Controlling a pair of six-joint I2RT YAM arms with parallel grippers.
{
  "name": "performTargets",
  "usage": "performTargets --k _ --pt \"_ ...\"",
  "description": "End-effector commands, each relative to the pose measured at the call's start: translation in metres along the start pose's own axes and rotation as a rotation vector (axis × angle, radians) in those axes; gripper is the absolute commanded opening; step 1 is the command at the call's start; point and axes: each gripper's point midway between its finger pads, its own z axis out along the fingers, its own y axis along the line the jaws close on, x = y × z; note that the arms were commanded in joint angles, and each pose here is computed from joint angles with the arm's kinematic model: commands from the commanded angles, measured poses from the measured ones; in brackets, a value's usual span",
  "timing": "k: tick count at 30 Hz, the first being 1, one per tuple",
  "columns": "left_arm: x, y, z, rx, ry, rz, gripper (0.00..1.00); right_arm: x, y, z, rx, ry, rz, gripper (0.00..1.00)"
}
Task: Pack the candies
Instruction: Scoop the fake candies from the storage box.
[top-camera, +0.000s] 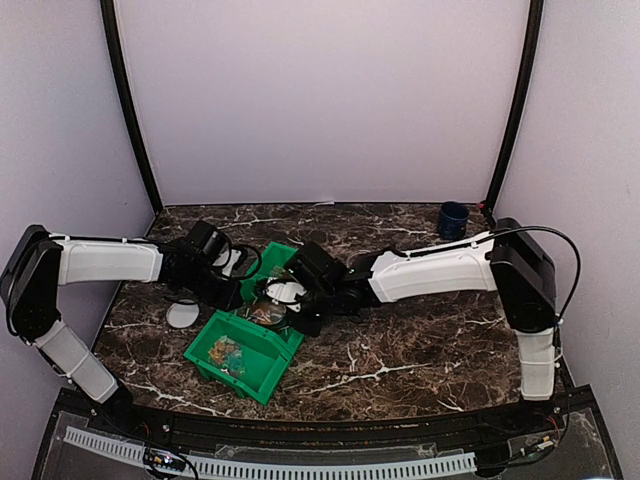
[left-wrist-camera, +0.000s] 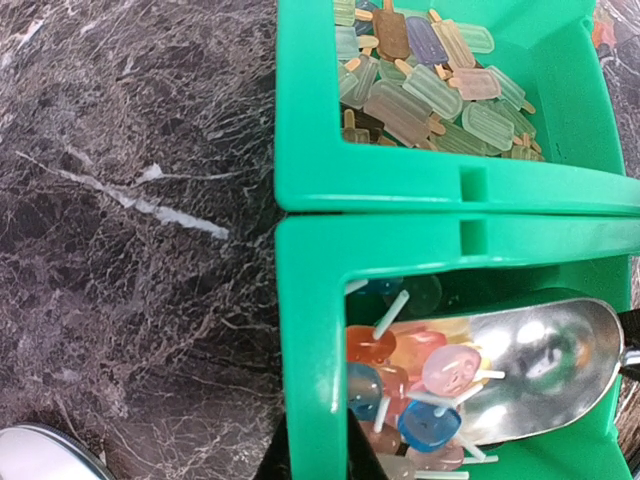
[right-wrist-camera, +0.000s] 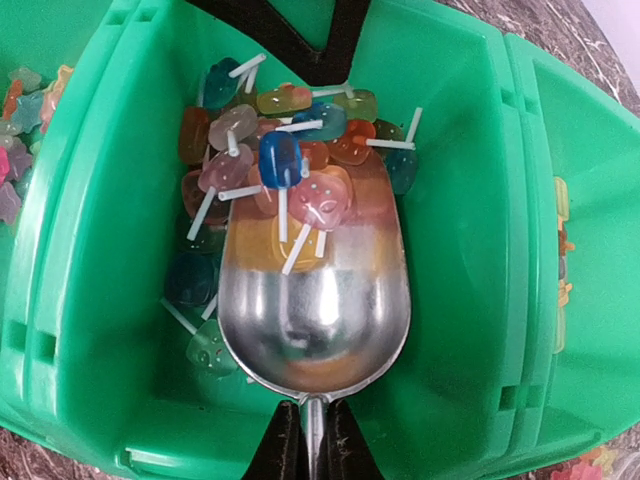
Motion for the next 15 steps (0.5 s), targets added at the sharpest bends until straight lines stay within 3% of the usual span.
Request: performTargets --k 1,15 --pt "-0.064 -0.023 -0.041 0.087 -0.264 0.018 0.0 0.022 0.001 -0.002 -0.024 -0.032 0.08 0.0" --pt "-0.063 -0.021 -0.04 0.1 -0.253 -0.003 0.0 0.01 -0.008 -0.017 -0.001 -0.252 0.135 0.0"
